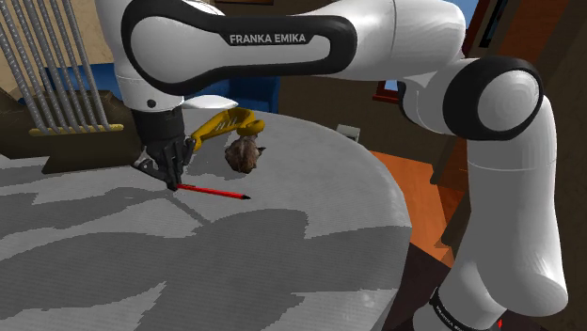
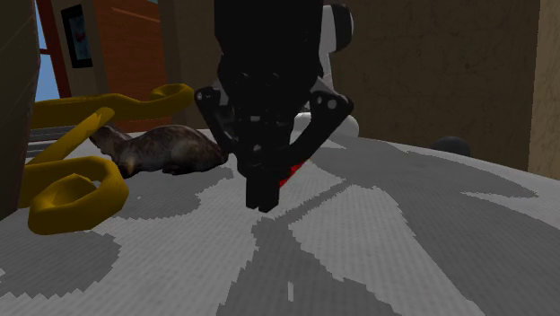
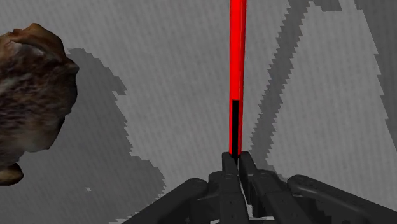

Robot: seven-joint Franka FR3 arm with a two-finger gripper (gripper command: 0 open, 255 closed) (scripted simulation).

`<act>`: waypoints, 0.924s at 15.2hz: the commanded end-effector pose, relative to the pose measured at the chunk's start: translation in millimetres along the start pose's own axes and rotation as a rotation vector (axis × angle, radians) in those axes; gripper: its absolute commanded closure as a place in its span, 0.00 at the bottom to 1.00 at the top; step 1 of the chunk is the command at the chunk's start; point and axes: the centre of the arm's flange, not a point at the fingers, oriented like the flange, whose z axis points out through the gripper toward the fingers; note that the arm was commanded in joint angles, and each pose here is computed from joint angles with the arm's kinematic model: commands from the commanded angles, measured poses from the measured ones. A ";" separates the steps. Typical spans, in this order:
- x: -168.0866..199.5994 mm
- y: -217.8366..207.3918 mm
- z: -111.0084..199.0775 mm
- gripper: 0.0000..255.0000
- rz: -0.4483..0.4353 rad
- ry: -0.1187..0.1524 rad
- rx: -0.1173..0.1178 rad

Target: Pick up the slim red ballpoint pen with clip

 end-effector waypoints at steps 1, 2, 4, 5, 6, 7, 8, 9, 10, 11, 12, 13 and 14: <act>0.0 0.5 -9.3 1.00 0.000 -0.001 0.000; 0.2 0.7 -14.5 1.00 0.000 -0.001 0.000; 0.5 1.1 -25.1 1.00 0.000 -0.001 0.000; 0.7 1.3 -30.3 1.00 0.000 -0.001 0.000; 0.9 1.4 -35.6 1.00 0.000 -0.001 0.000; 1.1 1.6 -40.9 1.00 0.000 -0.001 0.000; 1.3 1.8 -46.2 1.00 0.000 -0.001 0.000; 1.5 2.0 -51.4 1.00 0.000 -0.001 0.000; 1.7 2.2 -56.7 1.00 0.000 -0.001 0.000; 1.9 2.4 -62.0 1.00 0.000 -0.001 0.000; 2.1 2.5 -67.2 1.00 0.000 -0.001 0.000; 2.1 2.6 -68.1 1.00 0.000 -0.001 0.000; 2.1 2.6 -68.0 1.00 0.000 -0.001 0.000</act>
